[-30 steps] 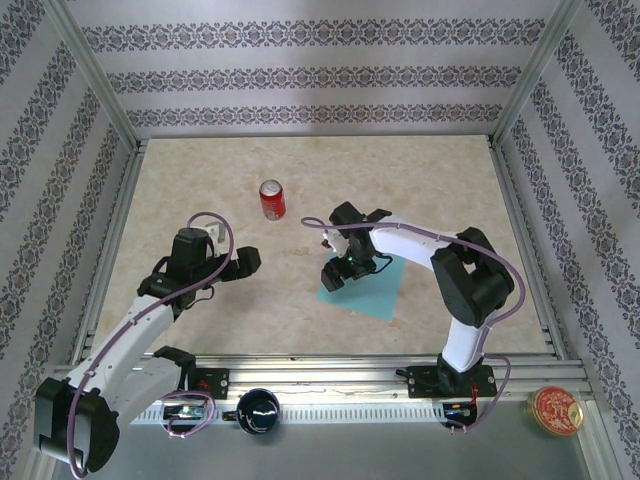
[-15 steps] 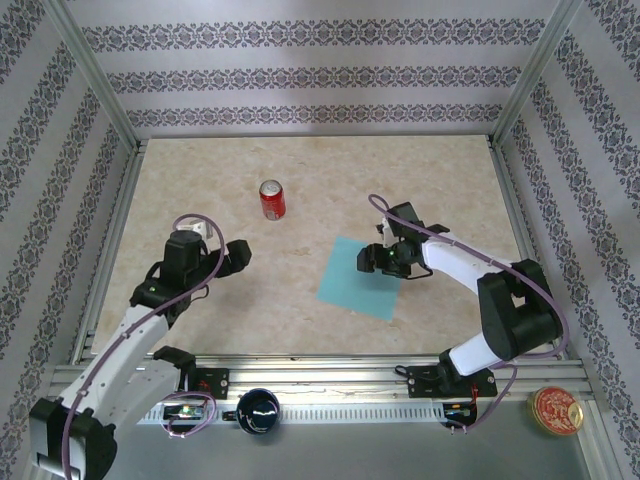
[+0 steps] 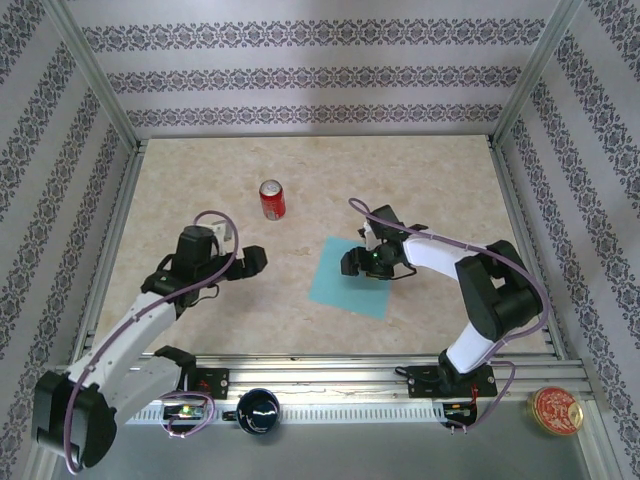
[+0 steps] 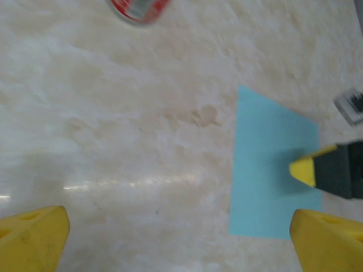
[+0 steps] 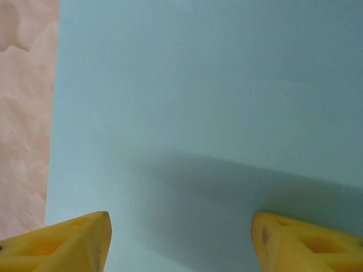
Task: Fold a paper plane with a square sheet of paper (pick it up from the middle)
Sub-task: Move the square sheet of paper to the center of the table.
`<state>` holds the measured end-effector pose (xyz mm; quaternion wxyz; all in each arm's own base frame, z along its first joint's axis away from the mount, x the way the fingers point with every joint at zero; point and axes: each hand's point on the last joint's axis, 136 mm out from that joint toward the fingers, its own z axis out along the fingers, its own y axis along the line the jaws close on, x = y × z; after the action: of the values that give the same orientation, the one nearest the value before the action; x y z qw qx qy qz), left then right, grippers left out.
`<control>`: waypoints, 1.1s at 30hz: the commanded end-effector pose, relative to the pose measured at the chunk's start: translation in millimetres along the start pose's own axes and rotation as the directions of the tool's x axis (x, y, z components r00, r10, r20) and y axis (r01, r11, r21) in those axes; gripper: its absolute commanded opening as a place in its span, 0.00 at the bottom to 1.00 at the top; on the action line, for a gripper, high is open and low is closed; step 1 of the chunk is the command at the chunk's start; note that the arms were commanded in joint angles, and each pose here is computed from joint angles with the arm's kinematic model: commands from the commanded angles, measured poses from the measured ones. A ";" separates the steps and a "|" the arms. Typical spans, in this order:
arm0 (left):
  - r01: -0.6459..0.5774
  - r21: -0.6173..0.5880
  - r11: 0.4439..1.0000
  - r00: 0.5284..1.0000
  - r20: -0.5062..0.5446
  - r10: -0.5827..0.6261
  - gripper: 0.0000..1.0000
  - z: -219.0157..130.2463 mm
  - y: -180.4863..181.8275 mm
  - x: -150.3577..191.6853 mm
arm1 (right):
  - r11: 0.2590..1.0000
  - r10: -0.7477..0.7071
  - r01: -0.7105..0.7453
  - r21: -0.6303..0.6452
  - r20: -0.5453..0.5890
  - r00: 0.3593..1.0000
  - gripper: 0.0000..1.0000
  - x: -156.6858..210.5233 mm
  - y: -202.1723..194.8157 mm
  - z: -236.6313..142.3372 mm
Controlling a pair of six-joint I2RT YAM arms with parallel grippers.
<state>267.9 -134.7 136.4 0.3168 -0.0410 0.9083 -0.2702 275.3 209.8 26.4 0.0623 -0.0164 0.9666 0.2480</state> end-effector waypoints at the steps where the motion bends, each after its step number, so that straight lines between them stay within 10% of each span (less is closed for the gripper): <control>1: -0.075 0.039 0.996 0.995 -0.063 0.078 1.00 2.1 -27.6 2.8 | 0.999 -0.006 0.005 -0.035 -0.027 1.000 0.68 3.9 16.3 12.9; 18: -0.215 -0.059 0.975 0.946 -0.259 0.193 0.84 43.0 -56.3 21.7 | 0.953 -0.243 0.245 -0.181 0.031 0.969 0.68 6.3 94.2 -6.0; 24: -0.267 -0.118 0.956 0.915 -0.342 0.214 0.78 56.8 -64.3 27.4 | 0.999 0.015 -0.023 0.033 0.224 0.974 0.70 -12.1 12.1 -52.6; 33: -0.385 -0.213 0.898 0.828 -0.510 0.233 0.76 103.2 -87.2 49.7 | 0.965 0.231 -0.261 -0.002 0.468 0.853 0.72 3.3 -63.7 -112.9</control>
<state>291.2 -275.1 99.4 0.1542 0.1236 0.9722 -0.1254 267.0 116.2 88.9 0.2373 0.1367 0.9323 0.2362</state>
